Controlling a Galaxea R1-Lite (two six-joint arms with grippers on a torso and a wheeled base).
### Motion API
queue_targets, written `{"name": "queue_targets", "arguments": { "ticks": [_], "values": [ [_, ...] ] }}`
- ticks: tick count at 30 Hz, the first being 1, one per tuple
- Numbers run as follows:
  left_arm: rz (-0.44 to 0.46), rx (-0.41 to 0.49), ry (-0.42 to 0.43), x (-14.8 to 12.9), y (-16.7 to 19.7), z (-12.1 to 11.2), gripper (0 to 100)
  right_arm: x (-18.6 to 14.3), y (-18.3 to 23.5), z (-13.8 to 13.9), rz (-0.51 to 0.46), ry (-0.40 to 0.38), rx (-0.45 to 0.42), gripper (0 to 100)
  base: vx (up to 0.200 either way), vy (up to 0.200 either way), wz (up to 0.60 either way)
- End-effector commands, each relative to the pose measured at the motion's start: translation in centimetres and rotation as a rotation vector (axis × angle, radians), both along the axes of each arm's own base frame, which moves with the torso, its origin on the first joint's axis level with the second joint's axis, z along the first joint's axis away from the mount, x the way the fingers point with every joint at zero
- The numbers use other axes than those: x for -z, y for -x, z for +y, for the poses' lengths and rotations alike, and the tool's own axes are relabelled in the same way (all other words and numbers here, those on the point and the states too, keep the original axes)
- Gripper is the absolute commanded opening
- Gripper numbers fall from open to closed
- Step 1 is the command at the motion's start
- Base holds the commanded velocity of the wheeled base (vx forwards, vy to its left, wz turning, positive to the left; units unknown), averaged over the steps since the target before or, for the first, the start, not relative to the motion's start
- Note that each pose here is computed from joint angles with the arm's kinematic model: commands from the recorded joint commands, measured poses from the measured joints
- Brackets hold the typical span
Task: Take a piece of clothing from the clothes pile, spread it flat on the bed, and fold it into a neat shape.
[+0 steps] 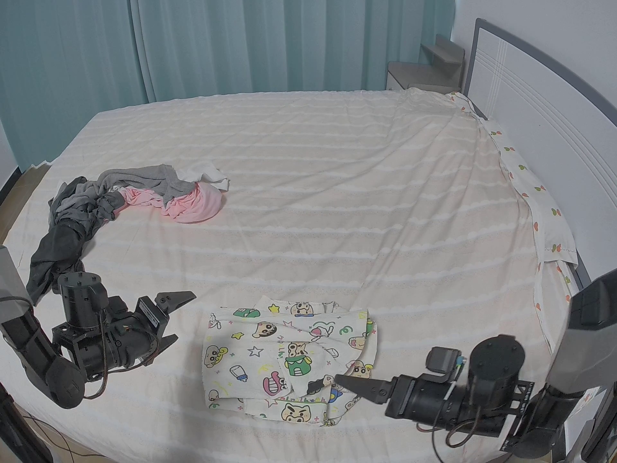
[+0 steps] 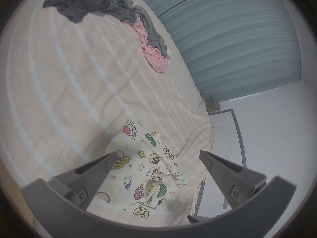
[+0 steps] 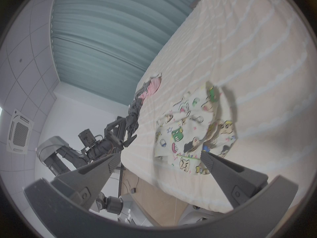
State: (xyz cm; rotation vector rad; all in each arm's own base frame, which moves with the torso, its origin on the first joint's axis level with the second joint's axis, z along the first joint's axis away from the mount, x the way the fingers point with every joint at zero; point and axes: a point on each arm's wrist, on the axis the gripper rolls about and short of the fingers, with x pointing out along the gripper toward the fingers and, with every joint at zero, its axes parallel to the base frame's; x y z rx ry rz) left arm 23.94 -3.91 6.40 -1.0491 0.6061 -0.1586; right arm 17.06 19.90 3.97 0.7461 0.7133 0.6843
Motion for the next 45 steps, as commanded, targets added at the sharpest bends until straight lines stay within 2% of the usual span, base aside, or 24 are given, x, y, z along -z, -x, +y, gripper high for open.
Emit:
{"name": "queue_targets", "arguments": {
  "ticks": [1,5,16,23,30,34,41,45],
  "values": [
    [0.087,-0.021,-0.008,3.8,0.3,0.6,100,2.6,-0.3,4.0,0.004,0.009,-0.067,100,0.000,0.000,0.00],
    [0.057,-0.029,-0.009,4.8,0.4,0.8,100,4.0,-0.5,5.5,0.005,0.023,-0.072,100,0.000,0.000,0.00],
    [0.080,-0.039,-0.041,5.6,0.3,0.8,100,6.8,-0.9,7.0,0.026,0.101,-0.060,100,0.000,0.000,0.00],
    [0.081,-0.040,-0.042,5.6,0.3,0.8,100,6.7,-3.6,7.0,0.002,0.111,0.028,100,0.000,0.000,0.00],
    [0.079,-0.039,-0.043,5.6,0.3,0.8,100,6.7,-4.5,7.7,-0.011,0.102,0.044,100,0.000,0.000,0.00],
    [0.079,-0.041,-0.044,5.6,0.3,0.8,100,7.1,-5.0,8.5,-0.011,0.126,0.077,100,0.000,0.000,0.00],
    [0.079,-0.041,-0.044,5.6,0.3,0.8,100,7.1,-4.2,9.1,-0.004,0.133,0.055,100,0.000,0.000,0.00],
    [0.081,-0.041,-0.044,5.6,0.3,0.8,100,7.3,-3.9,9.4,-0.018,0.144,0.081,100,0.000,0.000,0.00]
  ]
}}
